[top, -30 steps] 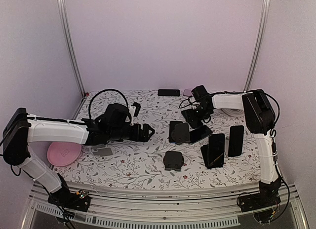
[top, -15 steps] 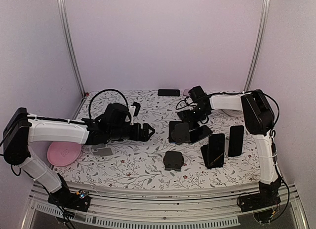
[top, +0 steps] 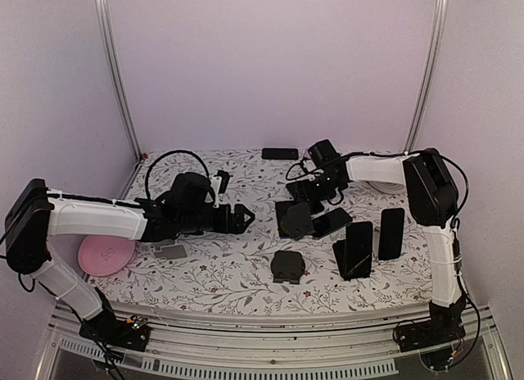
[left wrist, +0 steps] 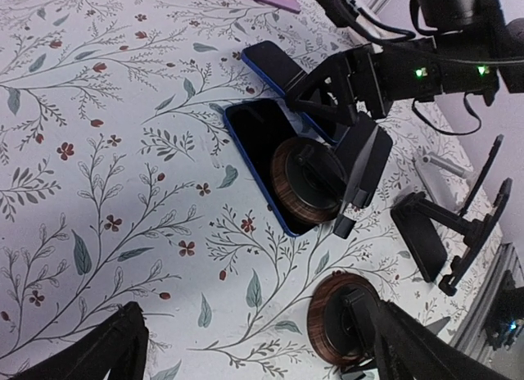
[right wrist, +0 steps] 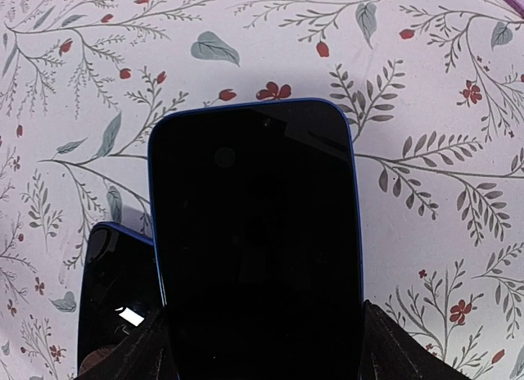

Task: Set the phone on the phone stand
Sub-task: Pick up the phone at the center of the board, then pass from the right arm to the left, then pass from the left arm to the right, then place the phone on the phone stand.

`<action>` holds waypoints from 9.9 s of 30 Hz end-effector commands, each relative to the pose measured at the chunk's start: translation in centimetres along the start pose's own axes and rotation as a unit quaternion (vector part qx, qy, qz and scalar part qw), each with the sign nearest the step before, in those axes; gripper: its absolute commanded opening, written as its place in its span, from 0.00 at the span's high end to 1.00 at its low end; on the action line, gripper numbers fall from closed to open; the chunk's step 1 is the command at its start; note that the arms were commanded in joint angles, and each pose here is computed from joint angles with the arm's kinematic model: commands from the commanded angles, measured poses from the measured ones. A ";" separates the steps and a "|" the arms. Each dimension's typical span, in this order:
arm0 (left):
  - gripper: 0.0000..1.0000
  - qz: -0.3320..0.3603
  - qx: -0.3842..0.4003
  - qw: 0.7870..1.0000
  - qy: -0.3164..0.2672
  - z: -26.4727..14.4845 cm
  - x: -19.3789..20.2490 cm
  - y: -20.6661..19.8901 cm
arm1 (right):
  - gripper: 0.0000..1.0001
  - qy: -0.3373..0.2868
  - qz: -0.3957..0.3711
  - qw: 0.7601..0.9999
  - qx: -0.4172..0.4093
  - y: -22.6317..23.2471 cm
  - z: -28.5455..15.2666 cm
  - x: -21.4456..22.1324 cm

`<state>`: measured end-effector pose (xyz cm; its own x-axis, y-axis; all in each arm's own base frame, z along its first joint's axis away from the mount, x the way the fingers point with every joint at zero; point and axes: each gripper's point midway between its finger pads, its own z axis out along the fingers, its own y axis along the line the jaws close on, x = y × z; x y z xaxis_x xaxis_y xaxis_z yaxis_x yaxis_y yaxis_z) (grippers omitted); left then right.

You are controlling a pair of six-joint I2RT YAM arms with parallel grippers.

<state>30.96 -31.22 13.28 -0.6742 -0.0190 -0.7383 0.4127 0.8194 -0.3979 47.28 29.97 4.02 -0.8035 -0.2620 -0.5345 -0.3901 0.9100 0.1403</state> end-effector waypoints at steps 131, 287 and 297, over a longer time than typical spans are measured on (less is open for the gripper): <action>1.00 0.145 0.448 0.880 -0.063 -8.1 -2.2 -16.5 | 0.48 -0.251 -0.153 0.827 -0.479 20.1 -30.7 8.8; 0.29 0.107 0.357 0.926 -0.051 -3.8 -1.3 -12.1 | 0.98 -0.266 -0.249 0.855 -0.370 16.5 -18.1 11.3; 0.29 0.107 0.360 0.926 -0.050 -3.8 -1.4 -12.2 | 0.84 -0.265 -0.243 0.858 -0.366 16.4 -18.1 11.3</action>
<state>24.12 -38.77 20.54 -0.4998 0.0273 -0.8657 0.8461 0.2294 -0.4812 22.94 36.06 14.24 -0.2713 -0.2363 -0.9330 -0.9508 0.2166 0.2216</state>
